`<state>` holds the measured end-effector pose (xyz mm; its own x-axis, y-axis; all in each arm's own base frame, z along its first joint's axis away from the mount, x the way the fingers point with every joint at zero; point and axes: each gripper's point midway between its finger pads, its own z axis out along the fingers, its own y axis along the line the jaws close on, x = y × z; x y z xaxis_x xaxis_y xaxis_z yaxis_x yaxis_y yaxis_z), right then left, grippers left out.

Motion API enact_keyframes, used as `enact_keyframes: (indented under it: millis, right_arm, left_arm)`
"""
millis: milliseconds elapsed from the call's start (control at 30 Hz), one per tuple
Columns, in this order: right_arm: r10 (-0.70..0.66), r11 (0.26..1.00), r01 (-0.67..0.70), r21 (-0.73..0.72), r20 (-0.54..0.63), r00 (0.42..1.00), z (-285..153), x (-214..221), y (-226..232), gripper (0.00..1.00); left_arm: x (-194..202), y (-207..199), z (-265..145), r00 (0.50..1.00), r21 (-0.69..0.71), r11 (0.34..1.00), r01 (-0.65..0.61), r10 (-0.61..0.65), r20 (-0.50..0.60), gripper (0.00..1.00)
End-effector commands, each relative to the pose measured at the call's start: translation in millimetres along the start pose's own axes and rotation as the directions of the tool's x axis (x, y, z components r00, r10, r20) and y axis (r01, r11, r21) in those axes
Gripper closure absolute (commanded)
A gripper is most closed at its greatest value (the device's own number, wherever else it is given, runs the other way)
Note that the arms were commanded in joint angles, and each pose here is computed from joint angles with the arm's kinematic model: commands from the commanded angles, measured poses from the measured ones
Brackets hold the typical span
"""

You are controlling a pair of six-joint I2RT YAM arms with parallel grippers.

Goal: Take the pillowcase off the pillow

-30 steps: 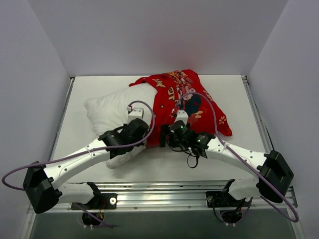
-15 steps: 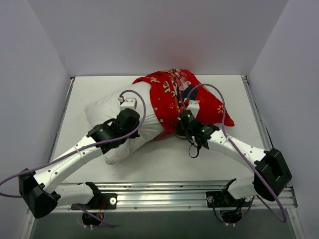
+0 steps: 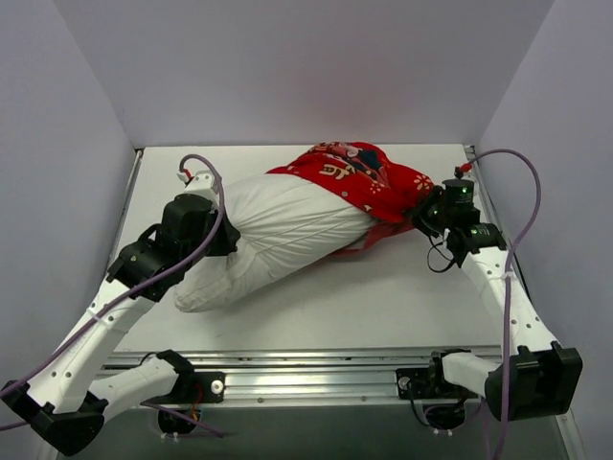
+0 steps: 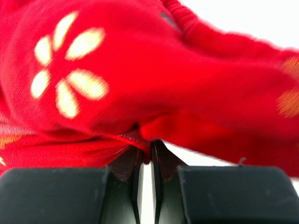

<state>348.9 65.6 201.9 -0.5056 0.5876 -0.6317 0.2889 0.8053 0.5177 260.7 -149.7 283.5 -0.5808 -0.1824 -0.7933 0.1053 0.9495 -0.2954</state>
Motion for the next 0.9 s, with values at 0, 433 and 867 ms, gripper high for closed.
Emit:
enact_keyframes:
  millis: [0,433,867]
  right_arm:
    - [0.04,0.905,-0.191,0.381,0.372,0.927,-31,-90,-101,1.0]
    - [-0.144,0.989,0.145,0.008,0.206,0.968,-67,-50,7,0.38]
    - [-0.504,0.8,0.508,-0.319,0.102,0.858,-28,16,178,0.14]
  left_arm:
    - [-26,102,-66,0.99,-0.396,0.918,-0.017,0.071,0.122,0.98]
    - [34,-4,-61,0.992,0.218,0.974,0.055,-0.028,-0.126,0.11]
    - [-47,7,-4,0.997,0.039,0.998,0.058,-0.056,-0.052,0.06]
